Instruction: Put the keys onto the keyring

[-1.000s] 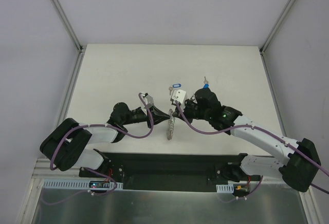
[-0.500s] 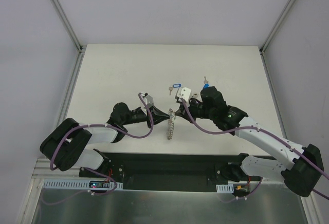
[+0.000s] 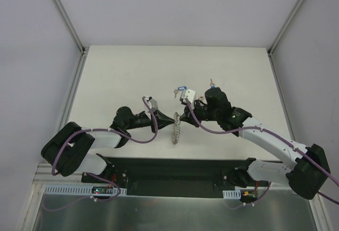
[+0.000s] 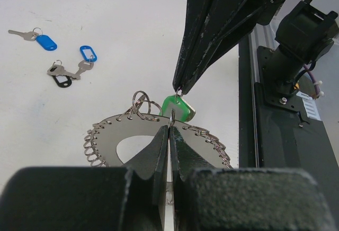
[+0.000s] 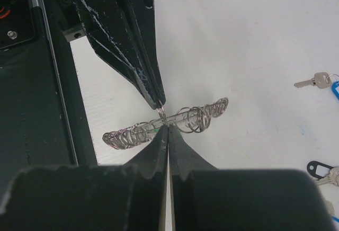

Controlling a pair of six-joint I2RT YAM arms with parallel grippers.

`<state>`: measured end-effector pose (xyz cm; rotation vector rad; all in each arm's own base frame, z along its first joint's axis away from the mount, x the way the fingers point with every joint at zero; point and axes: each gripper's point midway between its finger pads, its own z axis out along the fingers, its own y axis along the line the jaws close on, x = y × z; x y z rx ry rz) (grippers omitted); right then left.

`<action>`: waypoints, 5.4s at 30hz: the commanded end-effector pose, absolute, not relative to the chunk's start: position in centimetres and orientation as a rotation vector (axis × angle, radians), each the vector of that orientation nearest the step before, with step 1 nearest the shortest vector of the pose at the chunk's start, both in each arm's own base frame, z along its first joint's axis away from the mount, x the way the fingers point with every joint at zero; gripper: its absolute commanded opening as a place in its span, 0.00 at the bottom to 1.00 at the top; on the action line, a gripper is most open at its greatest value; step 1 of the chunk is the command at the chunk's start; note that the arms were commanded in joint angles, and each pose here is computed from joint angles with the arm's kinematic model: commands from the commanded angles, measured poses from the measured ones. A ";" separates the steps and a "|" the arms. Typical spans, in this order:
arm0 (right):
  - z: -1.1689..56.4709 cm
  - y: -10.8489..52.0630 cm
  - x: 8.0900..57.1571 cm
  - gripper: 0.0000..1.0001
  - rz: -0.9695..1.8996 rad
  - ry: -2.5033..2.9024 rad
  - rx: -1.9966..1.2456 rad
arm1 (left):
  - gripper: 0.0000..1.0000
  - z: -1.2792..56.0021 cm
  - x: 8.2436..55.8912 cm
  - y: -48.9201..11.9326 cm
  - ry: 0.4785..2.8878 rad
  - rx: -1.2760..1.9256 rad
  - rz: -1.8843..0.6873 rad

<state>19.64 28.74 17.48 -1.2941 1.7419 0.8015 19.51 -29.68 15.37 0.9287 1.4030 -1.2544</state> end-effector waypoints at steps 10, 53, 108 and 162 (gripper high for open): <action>18.4 29.9 19.9 0.01 0.888 1.699 -1.281 | 0.00 20.0 19.3 -29.4 1.157 0.931 -1.214; 18.5 30.6 19.3 0.01 0.968 1.681 -1.288 | 0.00 20.4 19.2 -29.3 1.139 0.929 -1.213; 18.2 29.8 19.7 0.01 0.950 1.705 -1.263 | 0.00 21.2 18.7 -29.3 1.079 0.963 -1.212; 18.6 29.9 19.6 0.01 0.974 1.684 -1.253 | 0.00 21.1 18.8 -29.3 1.084 0.955 -1.207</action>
